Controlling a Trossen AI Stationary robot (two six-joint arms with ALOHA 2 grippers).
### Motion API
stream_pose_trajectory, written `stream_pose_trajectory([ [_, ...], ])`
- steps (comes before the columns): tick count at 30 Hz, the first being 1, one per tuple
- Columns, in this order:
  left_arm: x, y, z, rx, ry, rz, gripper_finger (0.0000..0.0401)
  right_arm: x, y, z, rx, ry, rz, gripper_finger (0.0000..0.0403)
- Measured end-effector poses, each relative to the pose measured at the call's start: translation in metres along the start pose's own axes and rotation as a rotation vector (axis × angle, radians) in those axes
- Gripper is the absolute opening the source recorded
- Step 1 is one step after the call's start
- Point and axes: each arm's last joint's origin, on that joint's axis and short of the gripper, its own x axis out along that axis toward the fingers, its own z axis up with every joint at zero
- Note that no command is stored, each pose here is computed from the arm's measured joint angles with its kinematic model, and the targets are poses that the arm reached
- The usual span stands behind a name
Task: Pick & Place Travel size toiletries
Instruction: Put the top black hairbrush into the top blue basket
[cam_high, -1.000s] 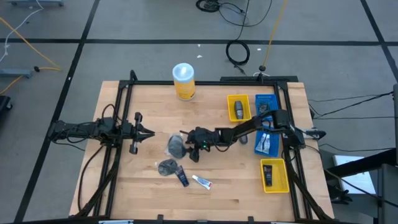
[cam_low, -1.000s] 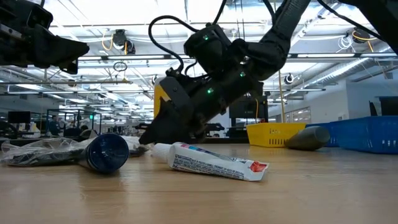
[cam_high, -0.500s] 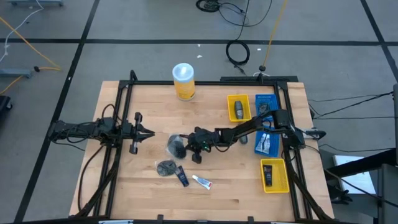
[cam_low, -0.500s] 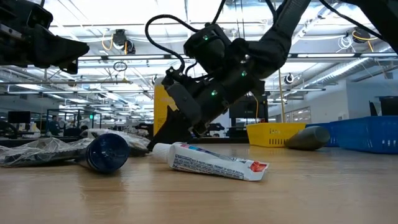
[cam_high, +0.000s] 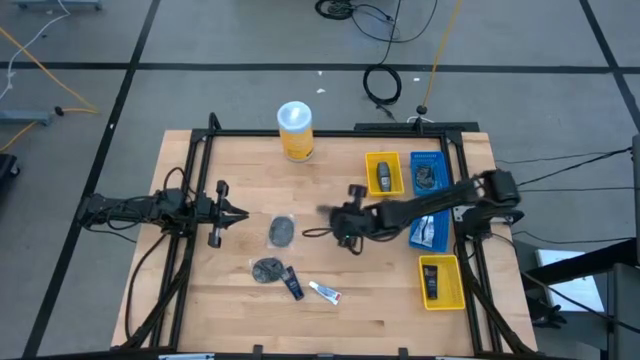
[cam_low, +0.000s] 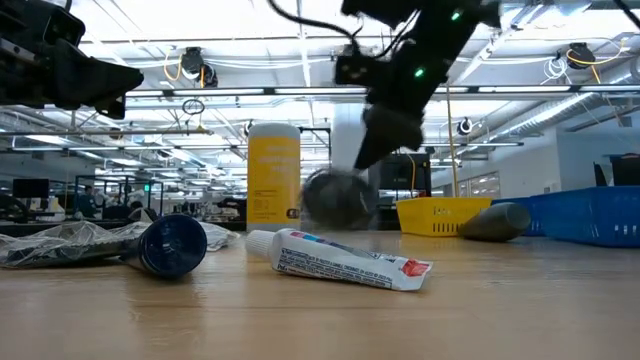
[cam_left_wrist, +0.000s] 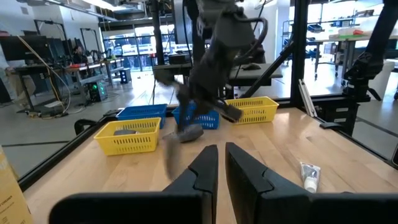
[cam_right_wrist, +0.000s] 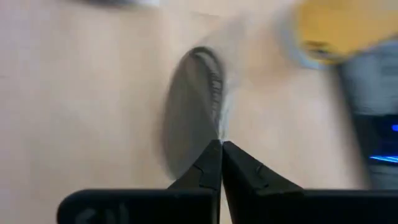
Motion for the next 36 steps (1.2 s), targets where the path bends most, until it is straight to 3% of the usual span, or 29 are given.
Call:
stream_pose_trajectory([
  [3,0.0,0.0,0.0,0.0,0.0,0.0,0.0033,-0.013,-0.008,-0.007,-0.137,0.051,-0.162,0.0001],
  [6,0.0,0.0,0.0,0.0,0.0,0.0,0.0033,-0.009,-0.003,-0.013,-0.251,0.065,-0.217,0.0001],
  [14,0.0,0.0,0.0,0.0,0.0,0.0,0.0033,0.018,0.046,-0.037,-0.385,0.07,-0.059,0.0002],
  [19,0.0,0.0,0.0,0.0,0.0,0.0,0.0033,0.011,0.066,-0.035,-0.267,0.007,0.141,0.0002],
  [25,0.0,0.0,0.0,0.0,0.0,0.0,0.0033,0.007,0.072,-0.035,-0.093,0.05,0.442,0.0028],
  [31,0.0,0.0,0.0,0.0,0.0,0.0,0.0033,0.018,0.06,-0.031,0.07,0.107,0.644,0.0104],
  [36,0.0,0.0,0.0,0.0,0.0,0.0,0.0033,0.025,0.045,-0.019,0.147,0.043,0.889,0.018],
])
